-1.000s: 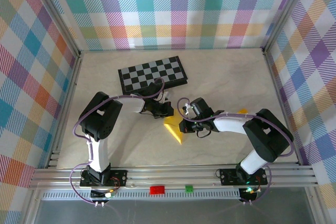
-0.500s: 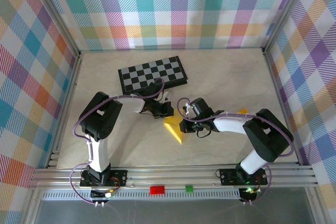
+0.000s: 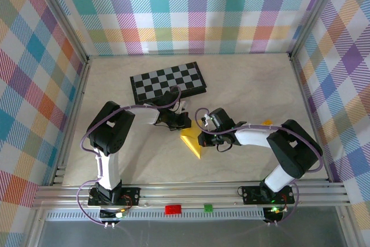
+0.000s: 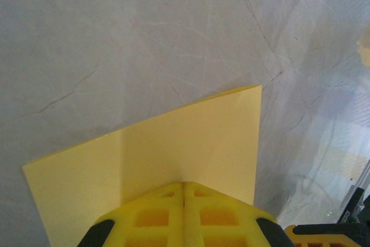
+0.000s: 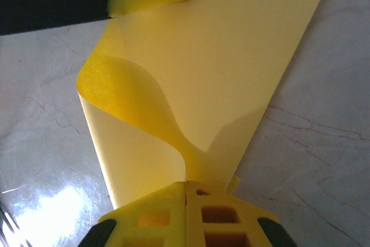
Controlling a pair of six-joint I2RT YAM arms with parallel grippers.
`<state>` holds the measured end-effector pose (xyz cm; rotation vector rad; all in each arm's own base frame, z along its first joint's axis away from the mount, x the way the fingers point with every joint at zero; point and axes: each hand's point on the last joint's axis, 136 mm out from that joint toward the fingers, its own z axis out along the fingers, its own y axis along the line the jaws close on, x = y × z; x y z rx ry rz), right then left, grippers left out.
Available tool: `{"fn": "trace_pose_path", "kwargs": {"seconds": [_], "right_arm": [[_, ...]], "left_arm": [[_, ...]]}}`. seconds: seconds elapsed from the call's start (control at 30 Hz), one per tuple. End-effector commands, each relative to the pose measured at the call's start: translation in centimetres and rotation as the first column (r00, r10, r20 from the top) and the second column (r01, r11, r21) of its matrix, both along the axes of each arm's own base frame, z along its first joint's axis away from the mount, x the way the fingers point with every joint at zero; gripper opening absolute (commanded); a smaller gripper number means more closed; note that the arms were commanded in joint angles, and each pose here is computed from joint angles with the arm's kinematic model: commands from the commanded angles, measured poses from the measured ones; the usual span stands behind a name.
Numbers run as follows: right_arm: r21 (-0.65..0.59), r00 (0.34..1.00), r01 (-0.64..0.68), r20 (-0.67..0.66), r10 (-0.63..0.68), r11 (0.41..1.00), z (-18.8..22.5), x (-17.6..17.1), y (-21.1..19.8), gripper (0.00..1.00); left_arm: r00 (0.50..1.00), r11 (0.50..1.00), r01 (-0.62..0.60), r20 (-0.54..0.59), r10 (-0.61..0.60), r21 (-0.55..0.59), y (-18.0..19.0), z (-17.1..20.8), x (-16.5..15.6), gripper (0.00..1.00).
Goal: Fold a paper plane with a square sheet of paper (pick it up from the middle)
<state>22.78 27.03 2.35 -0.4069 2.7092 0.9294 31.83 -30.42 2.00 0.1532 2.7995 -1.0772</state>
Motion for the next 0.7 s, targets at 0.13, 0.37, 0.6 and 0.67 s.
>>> {"fn": "trace_pose_path", "kwargs": {"seconds": [0.13,0.37,0.6,0.67], "right_arm": [[-0.006,1.000,0.006,-0.016,-0.006,1.000,-0.29,0.21,0.08,0.02],[-0.008,1.000,0.007,-0.020,-0.008,1.000,-0.52,0.27,0.12,0.02],[-0.005,1.000,0.013,-0.012,-0.013,1.000,-0.17,0.34,0.08,0.02],[0.000,1.000,0.013,-0.007,-0.013,1.000,0.04,0.36,0.09,0.02]], "left_arm": [[0.996,0.993,-0.015,-0.081,0.025,0.121,2.42,-3.06,-1.91,0.02],[0.997,0.992,-0.012,-0.080,0.022,0.122,2.42,-3.05,-1.88,0.02],[0.997,0.992,-0.009,-0.080,0.019,0.127,2.44,-3.13,-1.87,0.02],[0.997,0.992,-0.009,-0.081,0.019,0.128,2.46,-3.19,-1.88,0.01]]}}
